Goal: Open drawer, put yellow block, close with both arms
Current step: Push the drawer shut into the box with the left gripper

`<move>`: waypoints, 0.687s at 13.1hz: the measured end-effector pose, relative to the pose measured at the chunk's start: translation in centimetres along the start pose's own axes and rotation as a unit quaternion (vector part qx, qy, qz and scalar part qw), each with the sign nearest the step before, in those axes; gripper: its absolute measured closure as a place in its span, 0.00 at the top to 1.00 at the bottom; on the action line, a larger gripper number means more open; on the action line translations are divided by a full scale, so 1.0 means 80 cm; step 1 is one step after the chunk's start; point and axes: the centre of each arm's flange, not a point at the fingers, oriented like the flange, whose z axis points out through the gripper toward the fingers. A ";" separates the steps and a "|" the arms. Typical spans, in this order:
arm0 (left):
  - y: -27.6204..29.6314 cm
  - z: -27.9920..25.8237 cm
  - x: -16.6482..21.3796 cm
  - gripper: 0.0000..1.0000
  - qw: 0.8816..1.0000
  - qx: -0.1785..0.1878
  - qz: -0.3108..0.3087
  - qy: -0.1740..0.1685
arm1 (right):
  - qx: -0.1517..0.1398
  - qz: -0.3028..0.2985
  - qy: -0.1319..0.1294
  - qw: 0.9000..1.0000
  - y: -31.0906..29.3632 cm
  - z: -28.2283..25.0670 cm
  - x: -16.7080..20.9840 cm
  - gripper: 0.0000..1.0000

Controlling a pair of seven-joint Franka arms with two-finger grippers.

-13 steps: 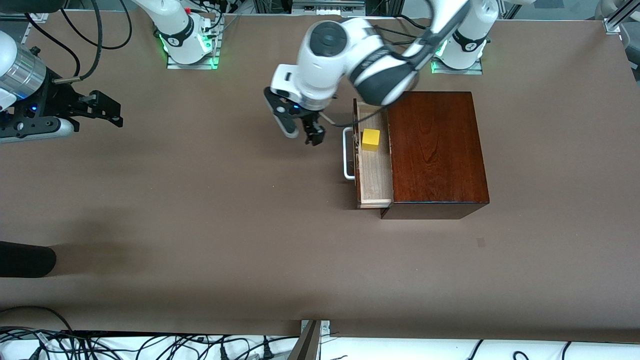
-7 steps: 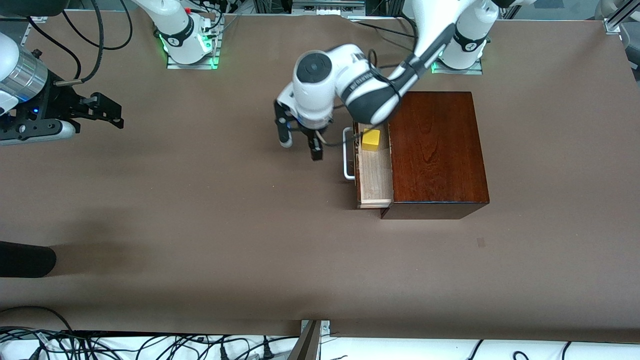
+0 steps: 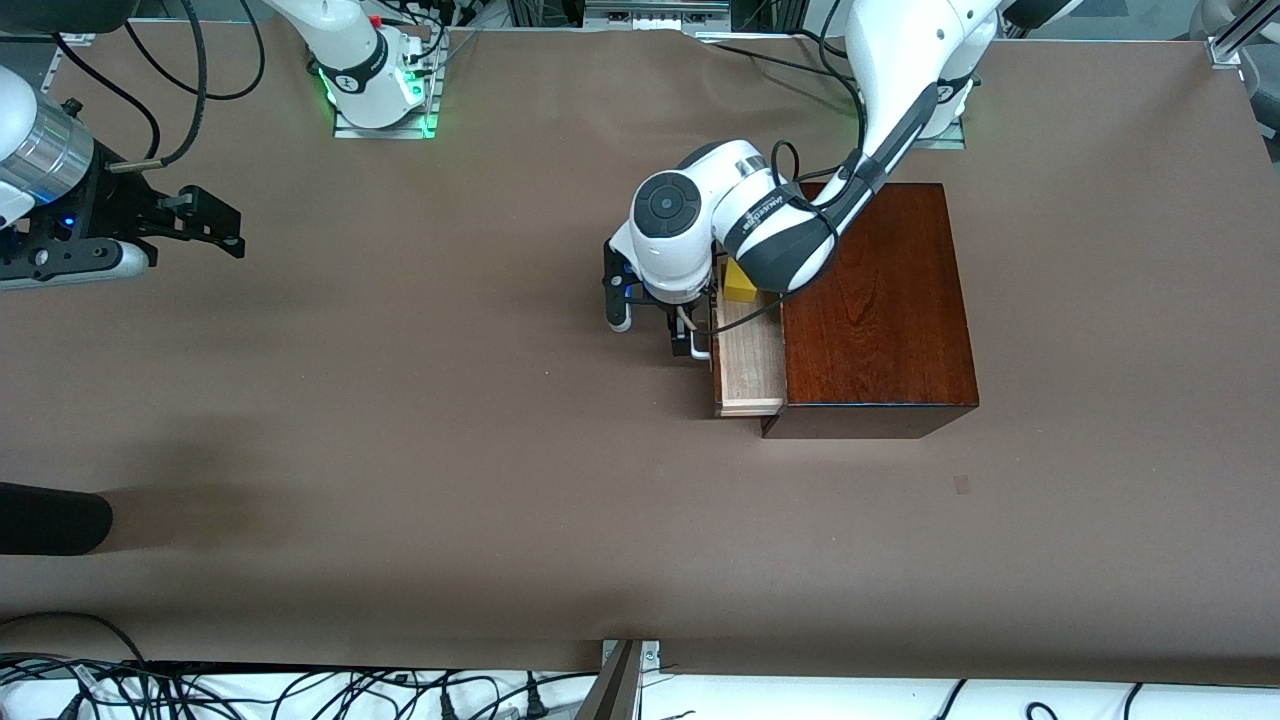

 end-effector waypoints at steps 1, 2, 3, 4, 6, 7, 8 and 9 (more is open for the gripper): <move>0.002 0.001 -0.002 1.00 1.000 -0.005 0.001 -0.011 | 0.000 0.000 0.000 1.000 0.000 0.000 0.000 1.00; 0.002 0.001 -0.007 1.00 1.000 -0.011 0.000 -0.022 | 0.000 0.000 0.001 1.000 0.000 0.000 0.000 1.00; 0.000 0.000 -0.013 1.00 0.999 -0.017 -0.003 -0.034 | 0.000 0.000 0.002 1.000 0.000 0.000 0.000 1.00; -0.002 0.000 -0.021 1.00 0.999 -0.022 -0.007 -0.042 | 0.000 0.000 0.002 1.000 0.000 0.000 0.000 1.00; -0.009 -0.001 -0.034 1.00 0.998 -0.029 -0.015 -0.054 | 0.000 0.000 0.002 1.000 0.000 0.000 0.001 1.00; -0.012 -0.001 -0.040 1.00 0.998 -0.033 -0.018 -0.060 | 0.000 0.000 0.002 1.000 0.000 0.000 0.001 1.00; -0.014 -0.001 -0.044 1.00 0.997 -0.036 -0.021 -0.062 | 0.000 0.000 0.002 1.000 0.000 0.000 0.001 1.00; -0.017 -0.002 -0.049 1.00 0.997 -0.038 -0.024 -0.064 | 0.000 0.000 0.002 1.000 0.000 0.000 0.001 1.00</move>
